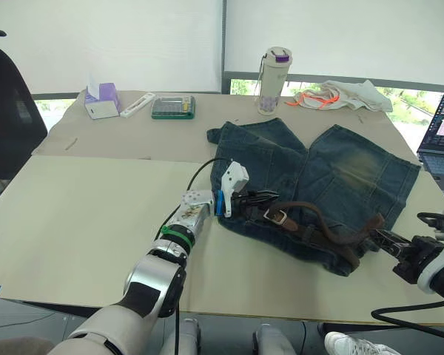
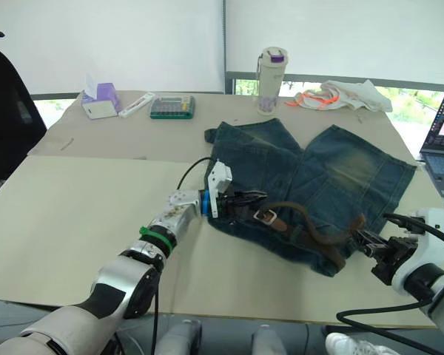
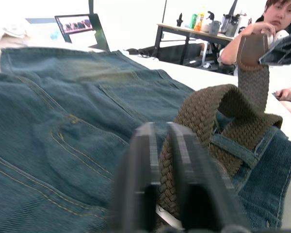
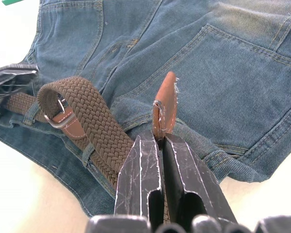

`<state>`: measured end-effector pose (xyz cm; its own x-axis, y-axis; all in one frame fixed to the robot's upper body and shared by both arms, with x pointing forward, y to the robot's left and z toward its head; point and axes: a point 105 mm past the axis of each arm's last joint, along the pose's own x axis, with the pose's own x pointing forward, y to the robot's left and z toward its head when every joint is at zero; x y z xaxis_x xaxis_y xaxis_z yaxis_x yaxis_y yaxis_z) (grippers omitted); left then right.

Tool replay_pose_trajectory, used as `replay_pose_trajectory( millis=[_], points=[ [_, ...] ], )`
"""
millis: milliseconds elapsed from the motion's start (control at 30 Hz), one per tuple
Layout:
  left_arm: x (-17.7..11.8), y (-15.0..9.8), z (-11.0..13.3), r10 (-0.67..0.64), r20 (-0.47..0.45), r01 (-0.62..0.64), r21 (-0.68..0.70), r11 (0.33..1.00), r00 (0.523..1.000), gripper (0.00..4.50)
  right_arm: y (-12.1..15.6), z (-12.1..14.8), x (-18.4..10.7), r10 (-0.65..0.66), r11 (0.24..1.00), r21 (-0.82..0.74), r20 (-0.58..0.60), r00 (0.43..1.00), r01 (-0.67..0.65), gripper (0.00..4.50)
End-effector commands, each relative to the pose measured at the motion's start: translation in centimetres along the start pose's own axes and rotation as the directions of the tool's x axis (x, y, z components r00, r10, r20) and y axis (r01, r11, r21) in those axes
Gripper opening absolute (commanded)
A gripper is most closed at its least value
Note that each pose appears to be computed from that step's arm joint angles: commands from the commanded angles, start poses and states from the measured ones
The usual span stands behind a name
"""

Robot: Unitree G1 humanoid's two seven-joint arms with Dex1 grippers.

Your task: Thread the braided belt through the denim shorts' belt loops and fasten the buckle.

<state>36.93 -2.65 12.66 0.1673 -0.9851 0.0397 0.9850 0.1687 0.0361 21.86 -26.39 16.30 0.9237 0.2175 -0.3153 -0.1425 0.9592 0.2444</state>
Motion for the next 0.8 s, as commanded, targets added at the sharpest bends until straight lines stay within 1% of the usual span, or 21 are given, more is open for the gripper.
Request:
replay_pose_trajectory(
  millis=[33,133,333,467,600,700,800],
  points=[
    [0.7,-0.5,0.3,-0.037,0.008,0.036,0.009,0.999,0.999,0.05,0.3,1.2,-0.5,-0.002,0.999,-0.039,0.055,0.998,0.004,0.00],
    [0.9,-0.7,-0.1,-0.039,-0.005,0.039,0.006,0.999,0.999,0.05,0.2,1.2,-0.5,-0.006,0.999,-0.038,0.055,0.998,0.009,0.00],
    [1.5,-1.2,-2.3,-0.024,-0.134,0.030,0.037,0.999,0.991,0.05,0.0,1.2,-0.7,-0.020,0.999,-0.038,0.055,0.998,0.022,0.00],
    [1.8,-1.8,-3.7,-0.049,-0.212,0.059,0.041,0.997,0.976,0.05,0.1,1.3,-0.8,-0.021,0.999,-0.039,0.056,0.998,0.023,0.00],
    [2.2,-2.3,-5.0,-0.047,-0.280,0.060,0.036,0.998,0.959,0.05,0.1,1.2,-0.9,-0.023,0.999,-0.038,0.054,0.998,0.025,0.00],
    [2.4,-3.3,-6.3,-0.086,-0.335,0.095,0.012,0.995,0.938,0.05,-0.2,1.3,-1.0,-0.033,0.999,-0.038,0.058,0.998,0.035,0.00],
    [2.6,-3.7,-7.1,-0.089,-0.362,0.092,-0.006,0.996,0.928,0.05,-0.5,1.5,-1.3,-0.044,0.998,-0.040,0.064,0.997,0.047,0.00]
  ],
)
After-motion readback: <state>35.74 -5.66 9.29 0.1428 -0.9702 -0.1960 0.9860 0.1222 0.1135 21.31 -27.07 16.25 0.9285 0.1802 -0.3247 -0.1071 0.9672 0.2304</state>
